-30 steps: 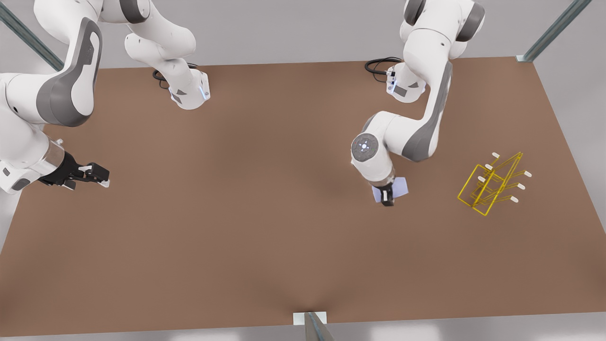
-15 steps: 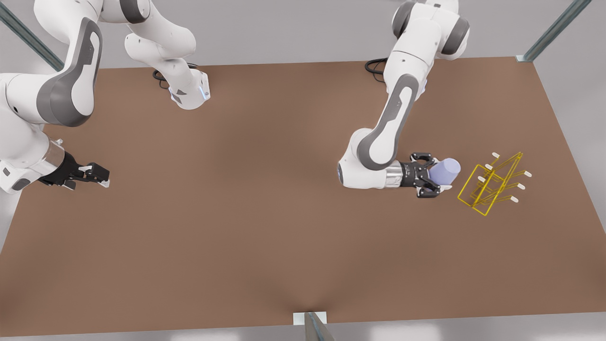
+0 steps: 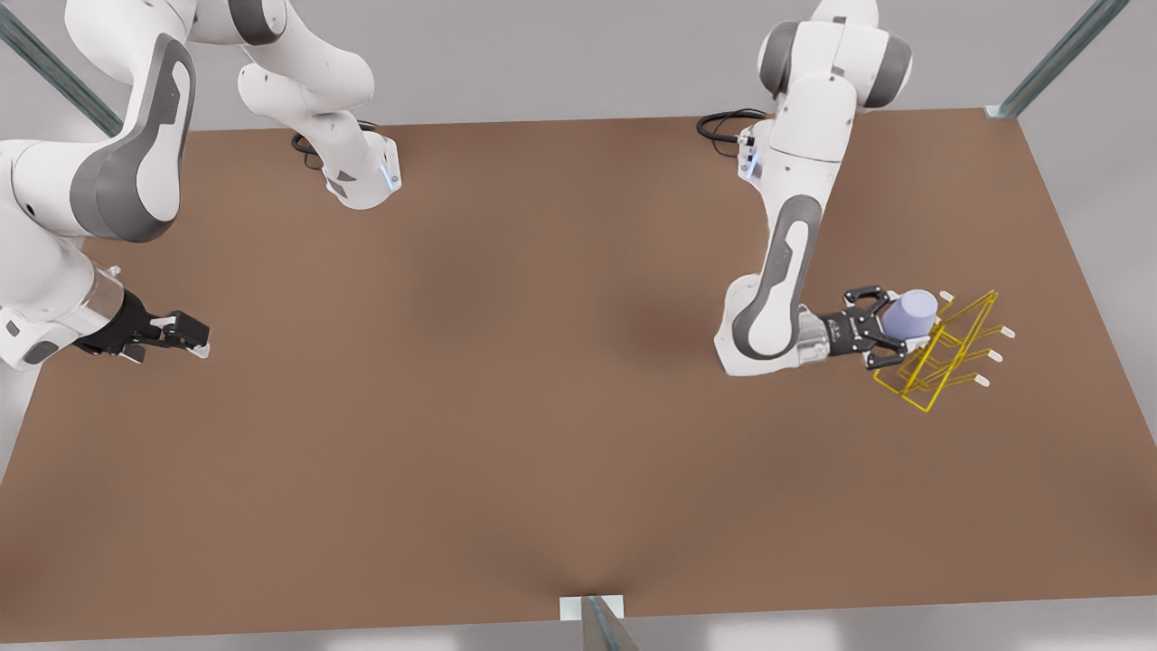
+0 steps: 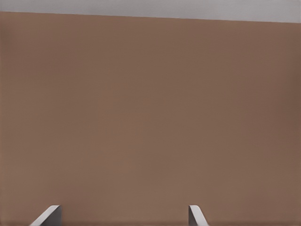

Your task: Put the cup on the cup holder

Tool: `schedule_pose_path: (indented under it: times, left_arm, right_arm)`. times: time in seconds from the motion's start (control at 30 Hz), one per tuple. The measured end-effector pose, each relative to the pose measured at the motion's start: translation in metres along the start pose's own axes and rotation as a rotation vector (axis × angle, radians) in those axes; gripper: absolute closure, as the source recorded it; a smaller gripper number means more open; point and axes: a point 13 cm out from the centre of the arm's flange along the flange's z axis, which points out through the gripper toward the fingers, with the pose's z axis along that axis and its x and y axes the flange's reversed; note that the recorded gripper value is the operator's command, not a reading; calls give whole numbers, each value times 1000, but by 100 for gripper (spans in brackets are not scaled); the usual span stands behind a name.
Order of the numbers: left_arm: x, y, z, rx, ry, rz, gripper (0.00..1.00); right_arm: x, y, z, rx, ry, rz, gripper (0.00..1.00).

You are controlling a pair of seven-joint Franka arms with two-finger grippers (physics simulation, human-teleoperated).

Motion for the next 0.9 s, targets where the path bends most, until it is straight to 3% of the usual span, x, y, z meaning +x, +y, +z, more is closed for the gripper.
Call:
schedule_pose_path:
  times: [0.27, 0.9]
  left_arm:
    - [-34, 24, 54, -1, 21, -57, 33]
    - [-81, 4, 61, -64, 26, -123, 33]
  right_arm:
    - [0, 0, 0, 0, -1, 0, 0]
    - [0, 0, 0, 0, -1, 0, 0]
